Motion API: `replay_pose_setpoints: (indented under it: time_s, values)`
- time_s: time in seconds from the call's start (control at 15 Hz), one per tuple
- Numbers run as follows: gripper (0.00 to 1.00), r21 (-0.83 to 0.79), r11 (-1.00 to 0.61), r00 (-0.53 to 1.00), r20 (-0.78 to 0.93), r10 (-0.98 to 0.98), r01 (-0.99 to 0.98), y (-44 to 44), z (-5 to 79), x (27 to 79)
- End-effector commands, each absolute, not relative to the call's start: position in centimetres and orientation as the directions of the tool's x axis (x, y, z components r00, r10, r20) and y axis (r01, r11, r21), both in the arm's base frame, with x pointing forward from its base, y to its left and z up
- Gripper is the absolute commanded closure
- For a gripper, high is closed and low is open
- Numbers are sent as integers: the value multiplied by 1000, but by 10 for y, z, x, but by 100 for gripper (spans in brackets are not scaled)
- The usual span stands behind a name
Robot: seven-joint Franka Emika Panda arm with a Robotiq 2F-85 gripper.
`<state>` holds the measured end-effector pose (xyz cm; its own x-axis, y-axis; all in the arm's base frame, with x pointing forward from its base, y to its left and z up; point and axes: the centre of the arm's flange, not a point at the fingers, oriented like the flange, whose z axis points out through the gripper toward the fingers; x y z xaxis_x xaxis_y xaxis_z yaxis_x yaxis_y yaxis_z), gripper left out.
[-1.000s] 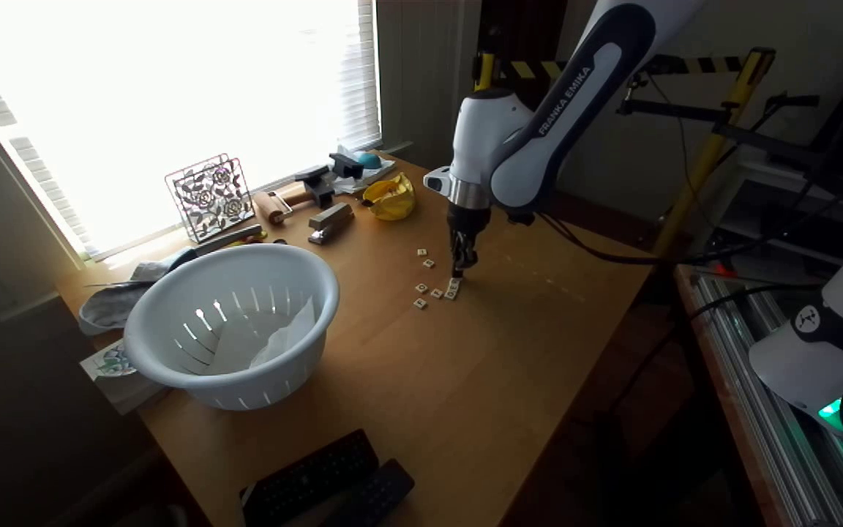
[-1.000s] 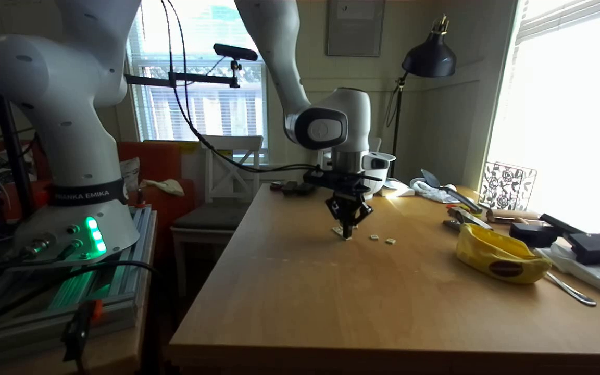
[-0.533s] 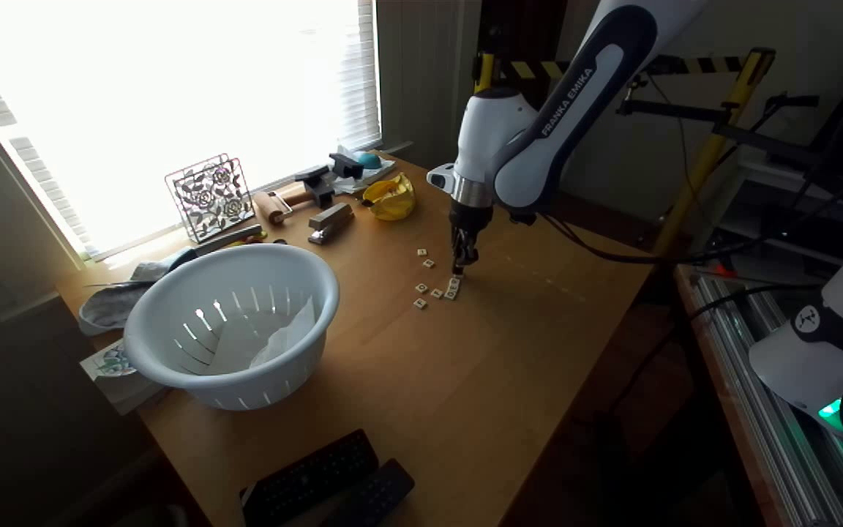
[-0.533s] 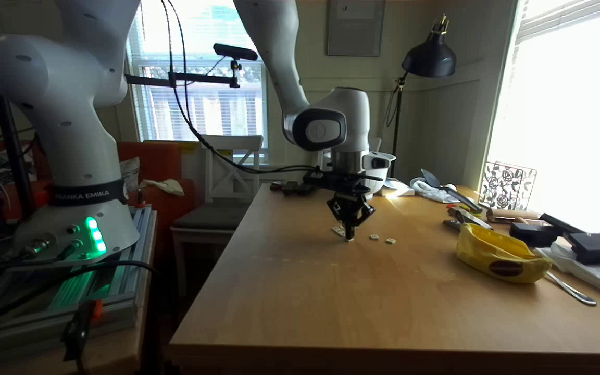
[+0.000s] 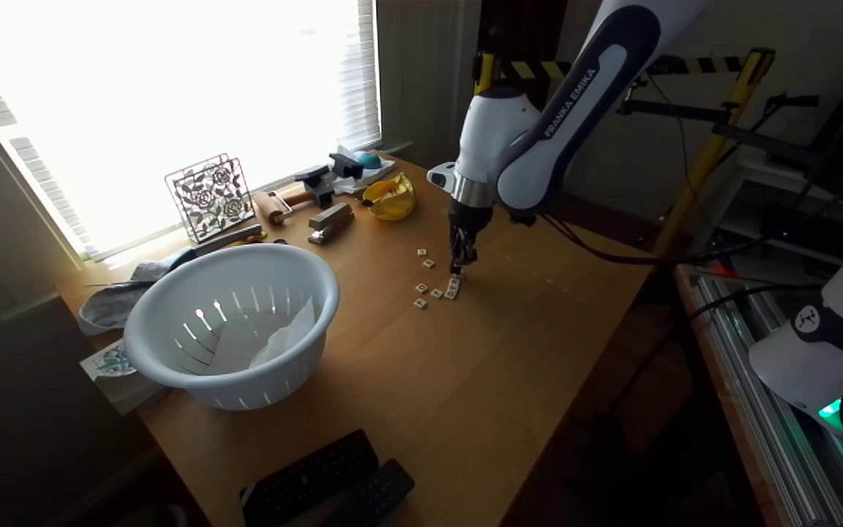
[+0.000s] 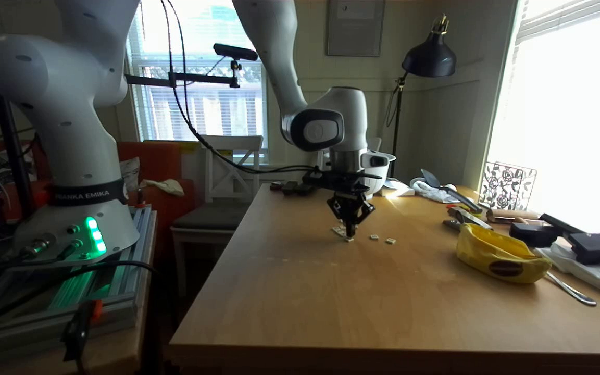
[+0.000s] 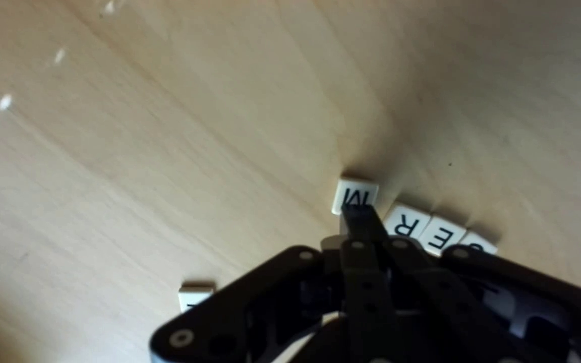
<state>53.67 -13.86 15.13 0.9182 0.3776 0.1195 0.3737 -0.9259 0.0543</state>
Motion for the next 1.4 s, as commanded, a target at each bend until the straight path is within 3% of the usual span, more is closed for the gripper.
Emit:
replay_pose_setpoints:
  time_s: [0.0, 1.33]
  values:
    - [100, 65, -921, 914, 113, 390, 385, -142, 152, 526]
    - [100, 28, -935, 929, 99, 356, 355, -139, 141, 529]
